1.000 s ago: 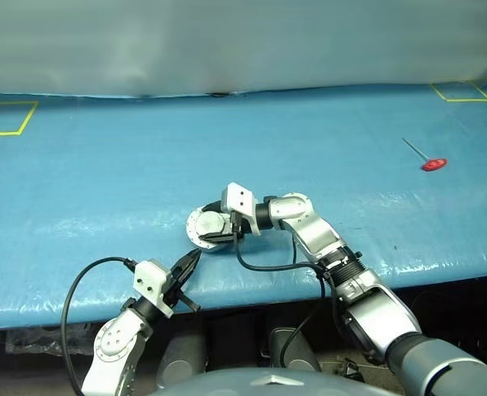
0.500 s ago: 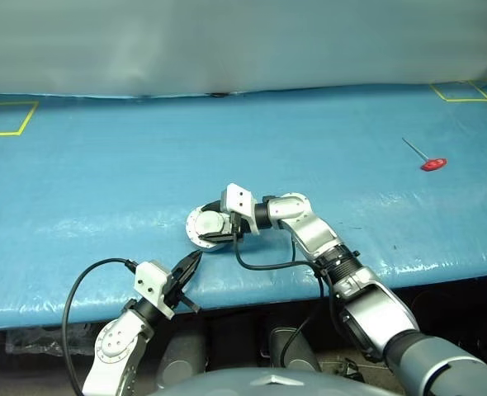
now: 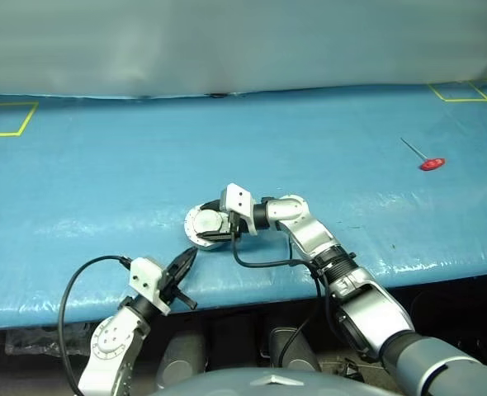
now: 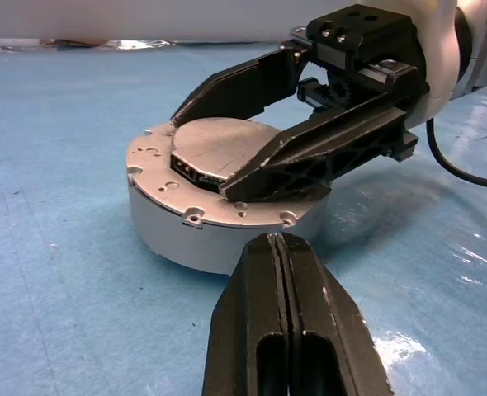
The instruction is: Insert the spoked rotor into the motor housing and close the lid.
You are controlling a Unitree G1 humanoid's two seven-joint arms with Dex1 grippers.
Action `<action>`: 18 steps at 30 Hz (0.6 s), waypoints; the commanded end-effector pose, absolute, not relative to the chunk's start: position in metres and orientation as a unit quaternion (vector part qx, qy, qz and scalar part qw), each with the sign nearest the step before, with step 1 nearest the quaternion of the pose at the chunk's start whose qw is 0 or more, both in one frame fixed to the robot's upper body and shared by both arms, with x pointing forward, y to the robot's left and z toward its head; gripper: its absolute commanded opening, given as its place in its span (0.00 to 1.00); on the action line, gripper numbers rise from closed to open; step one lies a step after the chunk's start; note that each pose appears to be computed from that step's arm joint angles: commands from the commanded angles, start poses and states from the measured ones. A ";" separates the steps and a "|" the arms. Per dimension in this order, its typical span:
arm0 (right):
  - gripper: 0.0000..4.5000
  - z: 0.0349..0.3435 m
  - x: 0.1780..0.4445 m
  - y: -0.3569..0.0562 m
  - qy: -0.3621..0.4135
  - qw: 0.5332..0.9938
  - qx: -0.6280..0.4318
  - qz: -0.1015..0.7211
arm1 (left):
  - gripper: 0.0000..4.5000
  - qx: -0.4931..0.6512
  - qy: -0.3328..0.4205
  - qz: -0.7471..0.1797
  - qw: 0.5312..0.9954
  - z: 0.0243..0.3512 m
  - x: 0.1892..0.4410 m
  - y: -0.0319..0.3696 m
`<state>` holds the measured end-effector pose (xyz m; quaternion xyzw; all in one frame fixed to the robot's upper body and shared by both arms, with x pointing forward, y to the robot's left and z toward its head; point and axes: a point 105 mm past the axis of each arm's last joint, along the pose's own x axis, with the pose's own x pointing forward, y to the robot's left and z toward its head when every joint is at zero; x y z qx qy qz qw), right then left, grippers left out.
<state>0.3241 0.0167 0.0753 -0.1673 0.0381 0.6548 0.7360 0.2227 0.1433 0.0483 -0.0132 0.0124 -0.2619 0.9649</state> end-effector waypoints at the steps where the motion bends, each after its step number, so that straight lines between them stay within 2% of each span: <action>1: 0.68 0.081 0.327 0.017 0.022 0.743 -0.167 0.648 | 0.00 -0.003 -0.029 -0.252 0.967 0.079 0.231 0.156; 6: 0.68 0.079 0.327 0.017 0.026 0.744 -0.166 0.647 | 0.00 -0.020 -0.049 -0.206 0.977 0.118 0.253 0.183; 9: 0.68 0.078 0.326 0.018 0.027 0.744 -0.165 0.647 | 0.00 -0.038 -0.033 -0.195 0.979 0.130 0.262 0.186; 15: 0.68 0.077 0.326 0.019 0.028 0.744 -0.163 0.647 | 0.00 -0.153 0.093 -0.247 0.952 0.123 0.270 0.166; 18: 0.68 0.077 0.326 0.020 0.029 0.744 -0.164 0.647 | 0.00 -0.137 0.149 -0.261 0.944 0.112 0.270 0.164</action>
